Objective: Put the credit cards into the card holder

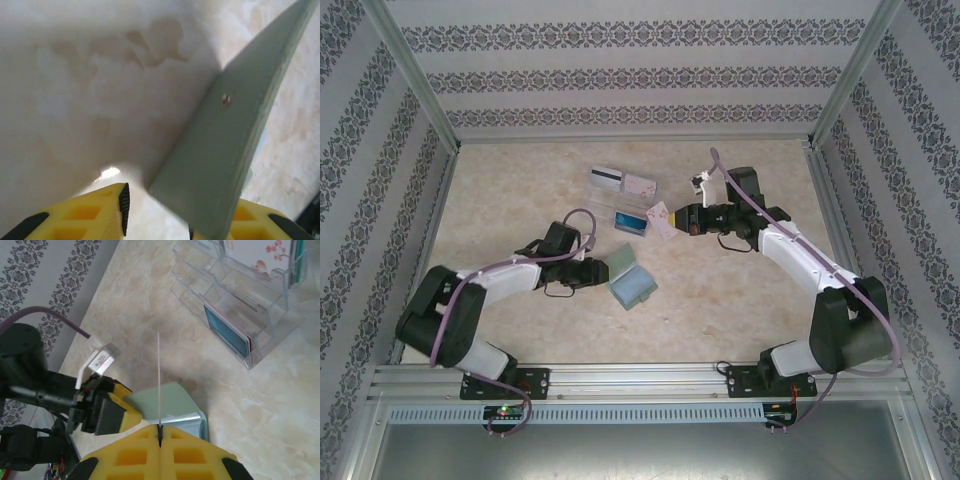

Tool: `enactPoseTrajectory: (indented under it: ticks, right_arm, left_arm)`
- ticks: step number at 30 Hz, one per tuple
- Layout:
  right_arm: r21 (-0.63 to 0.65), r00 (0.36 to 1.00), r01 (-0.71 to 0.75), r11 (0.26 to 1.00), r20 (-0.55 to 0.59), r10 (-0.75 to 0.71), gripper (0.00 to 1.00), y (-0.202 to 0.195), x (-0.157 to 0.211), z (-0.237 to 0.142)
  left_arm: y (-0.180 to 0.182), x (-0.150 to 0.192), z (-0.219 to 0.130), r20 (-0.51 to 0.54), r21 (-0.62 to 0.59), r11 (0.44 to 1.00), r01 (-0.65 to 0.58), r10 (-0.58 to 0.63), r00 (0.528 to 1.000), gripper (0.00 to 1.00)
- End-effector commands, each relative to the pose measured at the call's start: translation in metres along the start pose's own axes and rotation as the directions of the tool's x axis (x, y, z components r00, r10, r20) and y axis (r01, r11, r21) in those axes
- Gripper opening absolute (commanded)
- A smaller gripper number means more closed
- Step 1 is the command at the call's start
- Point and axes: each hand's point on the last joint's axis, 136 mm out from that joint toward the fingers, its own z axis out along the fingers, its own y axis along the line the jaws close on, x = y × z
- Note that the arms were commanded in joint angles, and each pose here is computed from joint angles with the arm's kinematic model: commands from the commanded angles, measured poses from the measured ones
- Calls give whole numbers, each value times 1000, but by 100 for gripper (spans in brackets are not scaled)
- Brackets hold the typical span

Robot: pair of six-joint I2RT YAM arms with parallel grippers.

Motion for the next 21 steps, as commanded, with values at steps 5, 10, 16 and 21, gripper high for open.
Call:
enactPoseTrajectory:
  ticks: [5,10,16,21]
  right_arm:
    - [45,1000,-12,999,22,11,0,-8,7,-12]
    - [98,999,-36,995,17,35,1,-18,19,-15]
    - [168,995,-93,981,59,84,1,-32,28,-26]
    - [231,986,-139,963,121,113,0,-46,27,-44]
  left_arm:
    - [-34,-67,19,52,2,981,-194,194,980,32]
    - [-62,-89,41,-26,88,947,-308,311,950,23]
    - [-95,-81,66,-121,222,890,-398,430,894,18]
    - [-103,-66,66,-149,308,853,-422,481,864,8]
